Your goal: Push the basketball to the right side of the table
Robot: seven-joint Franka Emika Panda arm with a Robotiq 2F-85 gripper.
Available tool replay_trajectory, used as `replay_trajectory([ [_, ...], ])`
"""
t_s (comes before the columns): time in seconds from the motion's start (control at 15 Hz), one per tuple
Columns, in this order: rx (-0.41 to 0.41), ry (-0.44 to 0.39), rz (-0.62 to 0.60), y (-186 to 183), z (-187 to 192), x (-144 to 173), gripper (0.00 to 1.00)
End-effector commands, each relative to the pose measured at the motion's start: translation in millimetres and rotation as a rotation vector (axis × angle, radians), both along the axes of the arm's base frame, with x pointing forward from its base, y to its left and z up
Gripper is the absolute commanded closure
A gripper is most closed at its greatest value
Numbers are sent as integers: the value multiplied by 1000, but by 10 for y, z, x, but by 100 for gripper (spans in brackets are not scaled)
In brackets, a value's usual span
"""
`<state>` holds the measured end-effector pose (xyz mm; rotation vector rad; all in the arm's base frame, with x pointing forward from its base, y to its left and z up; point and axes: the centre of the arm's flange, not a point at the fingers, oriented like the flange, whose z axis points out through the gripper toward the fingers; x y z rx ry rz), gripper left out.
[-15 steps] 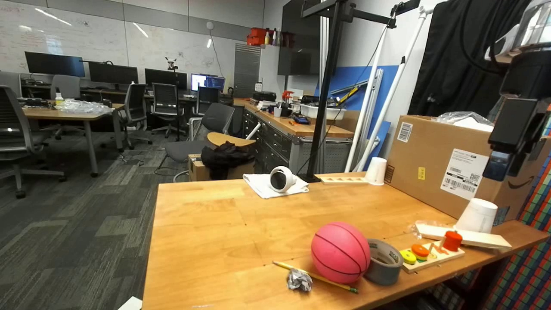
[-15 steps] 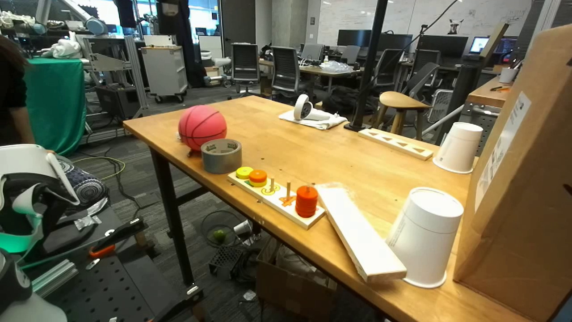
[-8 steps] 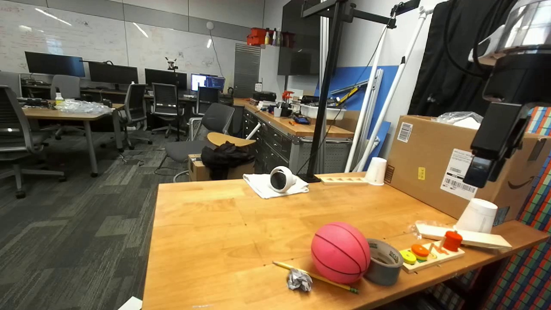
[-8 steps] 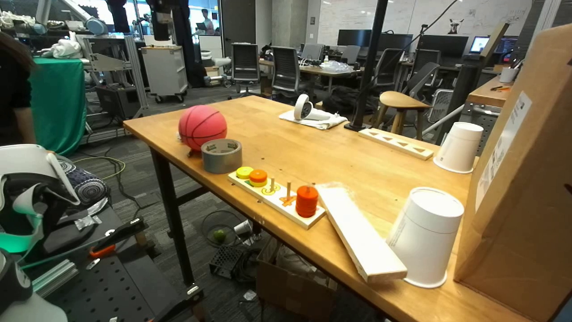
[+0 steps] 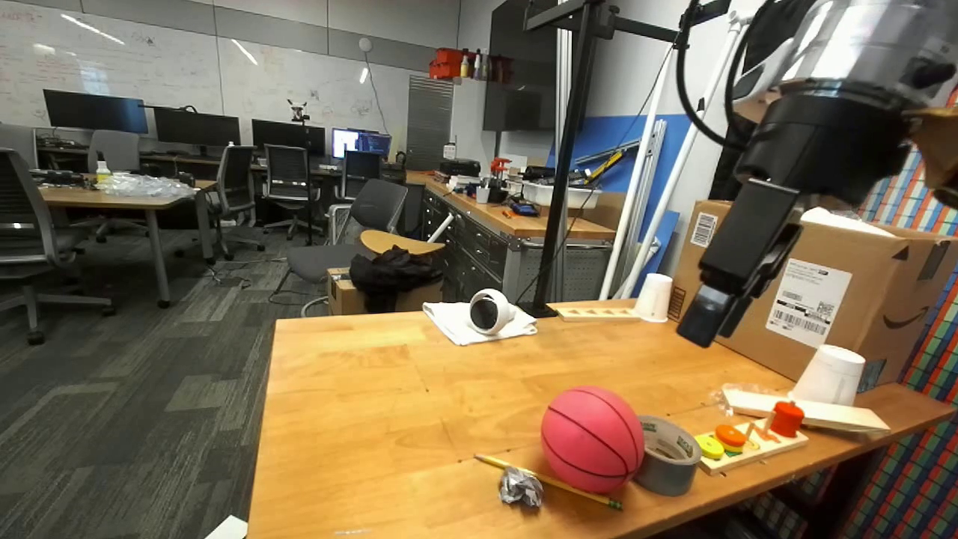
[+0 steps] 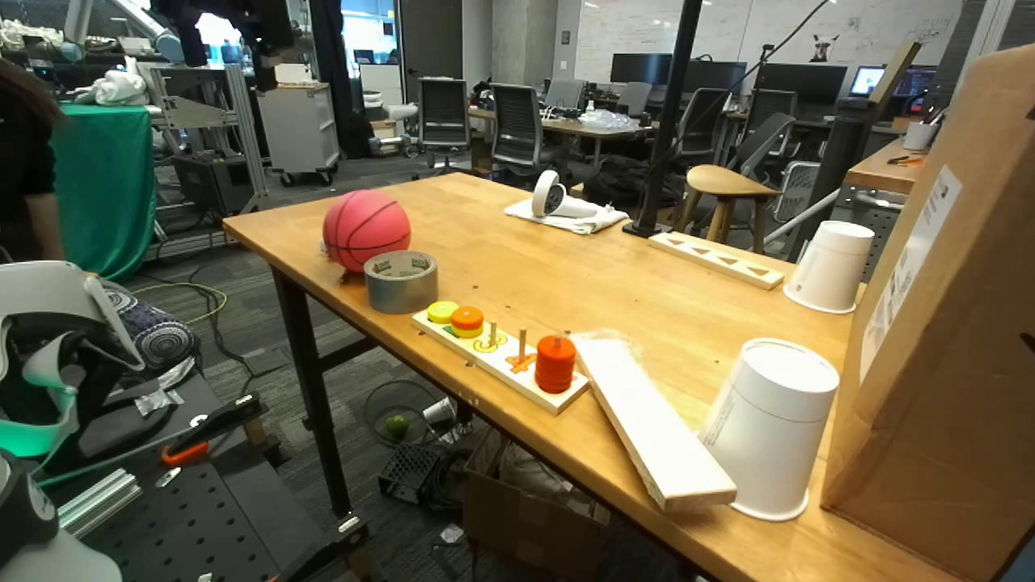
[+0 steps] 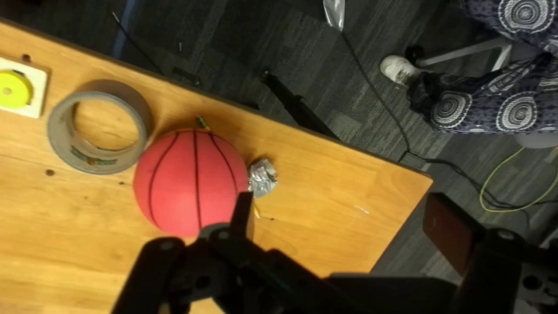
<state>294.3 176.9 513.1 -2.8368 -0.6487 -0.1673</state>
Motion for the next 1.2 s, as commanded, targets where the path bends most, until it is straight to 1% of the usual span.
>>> replay_trajectory([
  [0.0,87,3,119,399,-257,215,0],
  [0.2,172,60,218,646,-560,285,0],
  [0.4,233,88,329,834,-823,330,0],
  [0.53,244,107,387,911,-1000,352,0],
  [0.6,244,123,410,918,-1083,348,0],
  [0.73,219,149,431,891,-1261,355,0],
  [0.87,193,178,431,836,-1437,368,0],
  [1.07,176,216,434,787,-1628,388,0],
  [1.13,150,225,438,810,-1672,409,0],
])
